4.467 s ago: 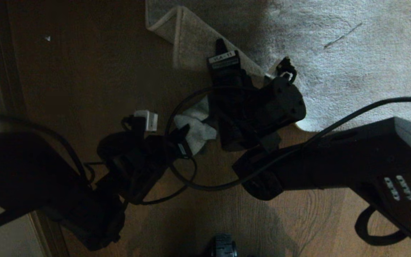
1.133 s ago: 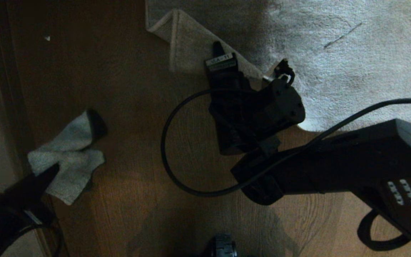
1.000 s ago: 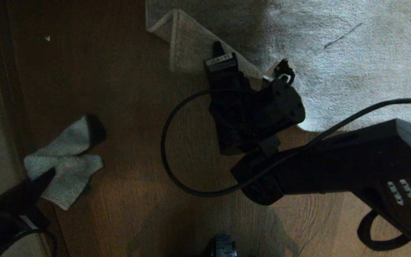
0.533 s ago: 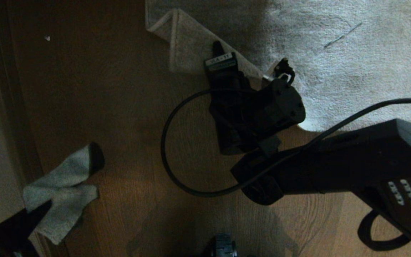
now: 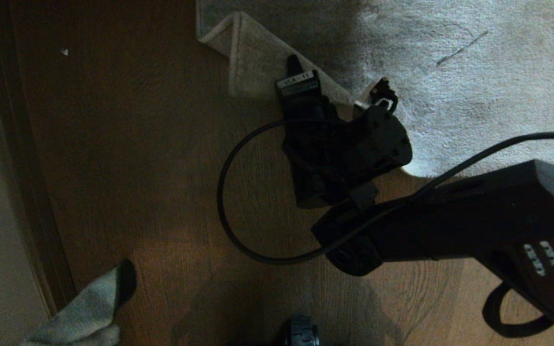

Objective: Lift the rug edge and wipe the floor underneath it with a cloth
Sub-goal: Wipe the floor under the carpet with a rag, then lay down the carpet

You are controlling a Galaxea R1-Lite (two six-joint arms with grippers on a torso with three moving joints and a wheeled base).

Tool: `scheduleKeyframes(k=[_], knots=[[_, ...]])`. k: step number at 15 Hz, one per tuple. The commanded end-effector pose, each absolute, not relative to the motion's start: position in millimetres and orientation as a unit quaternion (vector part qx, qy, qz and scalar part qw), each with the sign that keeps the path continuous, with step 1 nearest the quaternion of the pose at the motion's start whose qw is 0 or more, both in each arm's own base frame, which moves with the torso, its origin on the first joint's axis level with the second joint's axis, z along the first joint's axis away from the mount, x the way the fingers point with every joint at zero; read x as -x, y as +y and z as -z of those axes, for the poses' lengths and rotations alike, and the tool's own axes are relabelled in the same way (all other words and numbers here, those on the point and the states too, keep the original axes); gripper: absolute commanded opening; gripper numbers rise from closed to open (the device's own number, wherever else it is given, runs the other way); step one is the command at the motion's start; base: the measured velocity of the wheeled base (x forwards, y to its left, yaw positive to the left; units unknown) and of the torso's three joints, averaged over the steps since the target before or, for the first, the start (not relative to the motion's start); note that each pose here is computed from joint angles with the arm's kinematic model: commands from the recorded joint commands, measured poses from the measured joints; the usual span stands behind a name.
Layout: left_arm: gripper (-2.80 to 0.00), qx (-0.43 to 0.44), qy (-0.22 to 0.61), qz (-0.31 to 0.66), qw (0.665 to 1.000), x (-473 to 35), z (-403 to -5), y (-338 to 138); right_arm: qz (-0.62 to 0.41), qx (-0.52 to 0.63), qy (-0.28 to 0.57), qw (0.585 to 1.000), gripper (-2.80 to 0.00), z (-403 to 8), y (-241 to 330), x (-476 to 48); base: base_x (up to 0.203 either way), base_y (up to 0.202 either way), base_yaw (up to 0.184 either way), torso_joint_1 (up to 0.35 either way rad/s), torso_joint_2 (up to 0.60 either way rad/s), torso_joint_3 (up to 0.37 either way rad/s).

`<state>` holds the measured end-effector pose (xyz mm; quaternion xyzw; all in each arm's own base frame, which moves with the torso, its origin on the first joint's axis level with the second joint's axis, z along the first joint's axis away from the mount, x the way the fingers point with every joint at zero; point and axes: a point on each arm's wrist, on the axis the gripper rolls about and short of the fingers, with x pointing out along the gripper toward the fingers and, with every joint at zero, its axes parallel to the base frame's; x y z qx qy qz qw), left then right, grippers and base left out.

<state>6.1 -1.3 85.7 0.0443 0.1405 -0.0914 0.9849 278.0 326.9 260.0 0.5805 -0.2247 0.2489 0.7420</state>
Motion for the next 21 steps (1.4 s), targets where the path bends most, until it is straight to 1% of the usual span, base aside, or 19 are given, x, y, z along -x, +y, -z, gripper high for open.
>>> scheduleKeyframes(k=[1, 3, 17, 18, 20, 21], knots=[[-2.8, -0.02, 0.134, 0.092, 0.986, 0.5, -80.1, -0.5, -0.253, -0.593, -0.24, 0.726, -2.8, -263.5, 323.8, -275.5, 0.0, 0.0, 0.0, 0.0, 0.0, 0.0], [-2.8, -0.002, 0.144, 0.093, 0.985, 0.7, -78.7, -0.2, -0.253, -0.594, -0.241, 0.725, -2.8, -265.2, 323.3, -274.5, 0.0, 0.0, 0.0, 0.0, 0.0, 0.0], [-2.8, -0.005, 0.144, 0.101, 0.984, 0.8, -78.5, -0.2, -0.253, -0.592, -0.239, 0.727, -2.8, -269.8, 316.7, -269.0, 0.0, 0.0, 0.0, 0.0, 0.0, 0.0], [-2.8, -0.003, 0.144, 0.092, 0.985, 0.7, -78.5, -0.2, -0.253, -0.592, -0.239, 0.726, -2.8, -270.1, 316.6, -268.9, 0.0, 0.0, 0.0, 0.0, 0.0, 0.0], [-2.8, 0.005, 0.148, 0.033, 0.988, 0.0, -78.5, -0.3, -0.253, -0.593, -0.24, 0.726, -2.8, -270.5, 316.6, -268.9, 0.0, 0.0, 0.0, 0.0, 0.0, 0.0], [-2.8, 0.009, 0.138, 0.011, 0.99, 1.7, -78.5, -0.3, -0.254, -0.593, -0.241, 0.725, -2.8, -271.4, 316.3, -268.7, 0.0, 0.0, 0.0, 0.0, 0.0, 0.0]])
